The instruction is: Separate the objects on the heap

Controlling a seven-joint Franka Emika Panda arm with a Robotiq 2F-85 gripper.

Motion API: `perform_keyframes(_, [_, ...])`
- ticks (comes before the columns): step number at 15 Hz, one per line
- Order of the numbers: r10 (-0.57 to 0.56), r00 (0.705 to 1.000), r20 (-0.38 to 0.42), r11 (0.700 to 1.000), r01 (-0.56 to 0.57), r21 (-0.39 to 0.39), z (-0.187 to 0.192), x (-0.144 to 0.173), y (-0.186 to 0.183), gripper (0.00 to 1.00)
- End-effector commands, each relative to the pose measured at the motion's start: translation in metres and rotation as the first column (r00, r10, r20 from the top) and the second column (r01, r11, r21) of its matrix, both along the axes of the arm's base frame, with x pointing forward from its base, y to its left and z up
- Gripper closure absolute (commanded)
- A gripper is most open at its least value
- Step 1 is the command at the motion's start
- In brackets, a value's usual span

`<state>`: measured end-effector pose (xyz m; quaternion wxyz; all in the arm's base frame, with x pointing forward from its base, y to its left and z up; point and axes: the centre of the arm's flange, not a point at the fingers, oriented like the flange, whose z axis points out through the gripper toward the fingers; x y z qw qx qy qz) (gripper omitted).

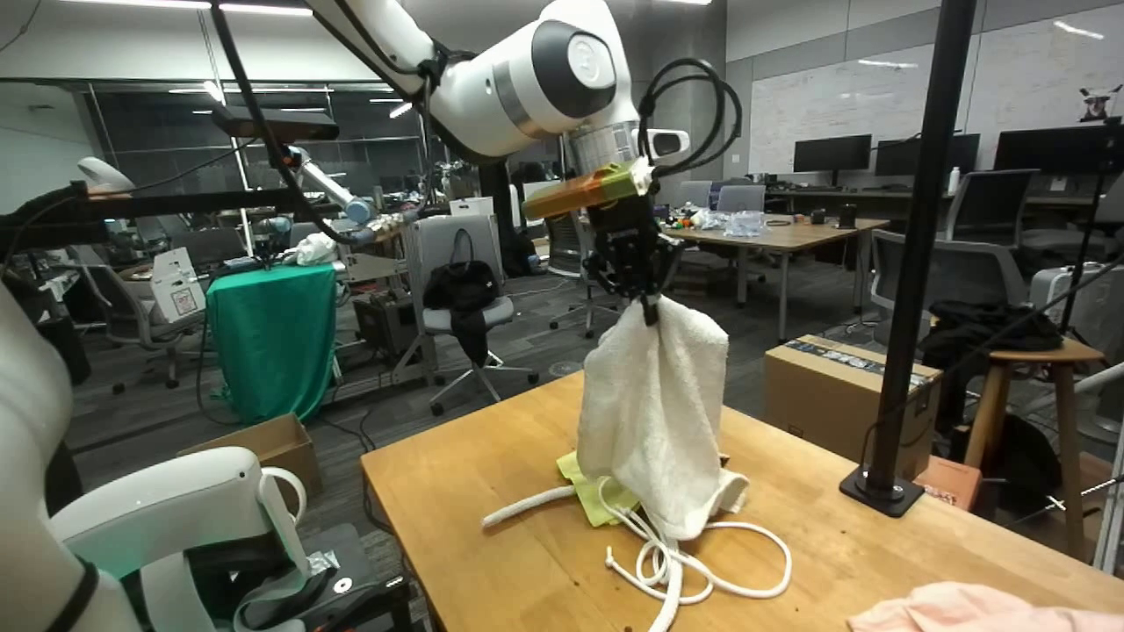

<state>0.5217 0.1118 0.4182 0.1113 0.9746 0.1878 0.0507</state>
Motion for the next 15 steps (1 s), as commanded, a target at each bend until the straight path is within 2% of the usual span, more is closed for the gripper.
perform_keyframes(1, [0.058,0.998,-0.019,0.996,-0.059,-0.06,0.01,0.014,0.058,0.95])
perform_keyframes(5, [0.115,0.993,-0.039,0.991,-0.117,-0.059,0.009,0.02,0.108,0.95])
perform_keyframes(9, [0.15,0.989,-0.014,0.989,-0.15,0.002,0.009,0.031,0.147,0.95])
perform_keyframes(15, [0.128,0.992,0.021,0.987,-0.129,0.098,0.017,0.042,0.203,0.95])
